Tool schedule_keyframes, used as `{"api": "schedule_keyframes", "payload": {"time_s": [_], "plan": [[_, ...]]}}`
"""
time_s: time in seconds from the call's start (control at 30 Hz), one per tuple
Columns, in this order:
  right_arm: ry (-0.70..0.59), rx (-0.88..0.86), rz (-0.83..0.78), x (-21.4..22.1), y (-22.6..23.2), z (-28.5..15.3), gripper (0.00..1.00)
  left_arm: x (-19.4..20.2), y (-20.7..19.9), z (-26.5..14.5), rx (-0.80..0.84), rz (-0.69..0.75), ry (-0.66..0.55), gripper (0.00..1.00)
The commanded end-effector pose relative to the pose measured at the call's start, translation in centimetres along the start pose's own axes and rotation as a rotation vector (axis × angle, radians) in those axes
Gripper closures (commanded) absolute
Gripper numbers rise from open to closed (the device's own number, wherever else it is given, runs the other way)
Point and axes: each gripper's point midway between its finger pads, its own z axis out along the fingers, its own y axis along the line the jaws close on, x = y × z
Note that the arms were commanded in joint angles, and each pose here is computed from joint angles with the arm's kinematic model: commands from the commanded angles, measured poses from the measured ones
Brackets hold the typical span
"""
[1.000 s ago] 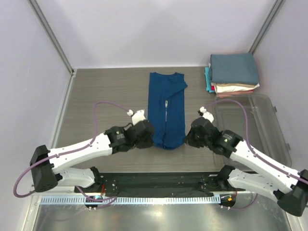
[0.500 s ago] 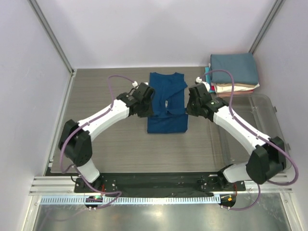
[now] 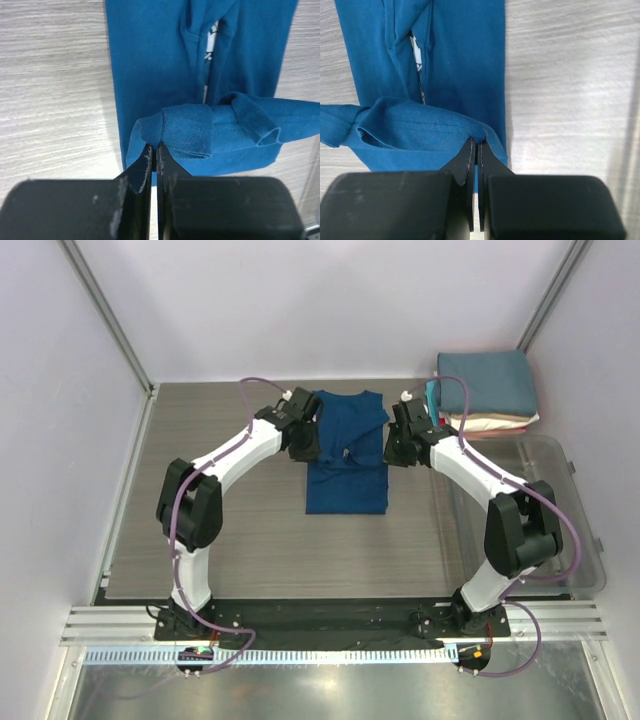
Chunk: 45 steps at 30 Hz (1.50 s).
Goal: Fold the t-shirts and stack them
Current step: Fold the tshirt
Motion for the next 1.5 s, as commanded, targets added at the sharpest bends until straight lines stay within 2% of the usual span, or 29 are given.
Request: {"api": "schedule_keyframes", "payload": {"time_s": [0.0,0.47,0.53,0.6,0.63,0.67,0.7,0.73,0.77,0.8,0.83,0.87,0.93,1.0,1.03,1.07,1.1,1.13,1.17,1.23,1.27,1.3,1.33,1.37,1.4,1.47], "plan": [[-0.059,-0.072,-0.017,-3.0,1.6,0.4,0.99,-0.6,0.1,-0.1,0.005,0.03,0.014,1.0],[0.004,-0.079,0.002,-3.3,1.2,5.1,0.99,-1.5,2.1,3.2,-0.049,0.019,0.049,0.98],[0.004,-0.072,0.008,-3.7,1.0,5.6,0.99,-2.7,2.2,3.3,-0.046,0.012,0.037,0.97],[0.017,-0.065,0.019,-3.8,0.5,6.6,0.93,-2.6,2.8,4.4,-0.062,0.009,0.07,0.94],[0.0,-0.075,0.021,-4.8,0.8,6.7,0.87,-4.6,2.6,4.2,-0.05,-0.002,0.039,0.93],[0.007,-0.093,0.018,-5.1,1.1,7.0,0.69,-4.6,3.1,5.4,-0.064,-0.007,0.058,0.87],[0.018,-0.089,0.022,-5.3,0.6,7.9,0.56,-4.9,3.4,5.4,-0.078,-0.01,0.075,0.84],[0.001,-0.093,0.027,-6.7,0.9,7.8,0.47,-7.7,2.2,4.3,-0.023,-0.022,0.028,0.8],[-0.003,-0.087,0.036,-7.3,0.7,7.9,0.36,-8.9,1.7,3.9,-0.001,-0.014,0.01,0.7],[-0.008,-0.085,0.04,-7.9,0.6,7.8,0.33,-8.6,1.9,4.7,-0.005,-0.015,0.05,0.65],[-0.022,-0.085,0.049,-9.0,0.6,7.3,0.3,-9.7,1.9,4.0,0.001,-0.017,0.031,0.6],[-0.032,-0.089,0.049,-9.5,0.7,6.9,0.28,-12.4,0.8,1.9,0.037,-0.011,-0.048,0.52],[-0.065,-0.094,0.051,-10.2,0.7,4.9,0.27,-13.9,0.6,-0.7,0.057,-0.005,-0.098,0.47],[-0.068,-0.113,0.048,-9.7,0.8,3.4,0.26,-12.8,1.5,-0.5,0.038,-0.002,-0.087,0.44],[-0.062,-0.116,0.047,-8.6,0.4,2.3,0.26,-13.3,1.3,-3.4,0.052,-0.004,-0.133,0.44],[-0.046,-0.13,0.052,-7.6,0.5,1.9,0.27,-10.2,2.8,-1.7,0.016,-0.015,-0.053,0.44],[-0.031,-0.142,0.057,-6.5,0.3,1.6,0.26,-9.9,2.6,-2.1,0.034,-0.028,-0.068,0.45],[0.019,-0.17,0.065,-3.8,0.1,1.7,0.27,-9.5,2.0,-4.2,0.082,-0.032,-0.081,0.45],[0.013,-0.199,0.066,-3.1,0.4,0.5,0.27,-8.1,2.3,-4.2,0.09,-0.042,-0.062,0.46],[0.076,-0.22,0.085,0.7,-0.2,0.4,0.27,-3.8,3.3,-2.7,0.103,-0.077,0.014,0.46],[0.061,-0.24,0.081,1.1,0.0,-0.8,0.27,-3.4,3.0,-4.3,0.131,-0.078,-0.013,0.47],[0.068,-0.248,0.089,2.0,-0.1,-1.0,0.27,-0.5,3.8,-3.1,0.113,-0.086,0.037,0.47],[0.117,-0.243,0.097,4.6,-0.9,-0.8,0.29,0.5,4.0,-3.3,0.114,-0.081,0.04,0.47],[0.125,-0.252,0.105,5.5,-1.1,-1.0,0.3,1.0,3.8,-4.2,0.134,-0.075,0.03,0.47],[0.136,-0.262,0.112,7.0,-1.4,-1.3,0.32,3.5,4.8,-3.4,0.122,-0.084,0.069,0.47],[0.156,-0.294,0.121,8.5,-1.2,-1.5,0.36,5.6,4.7,-3.3,0.168,-0.116,0.098,0.47]]}}
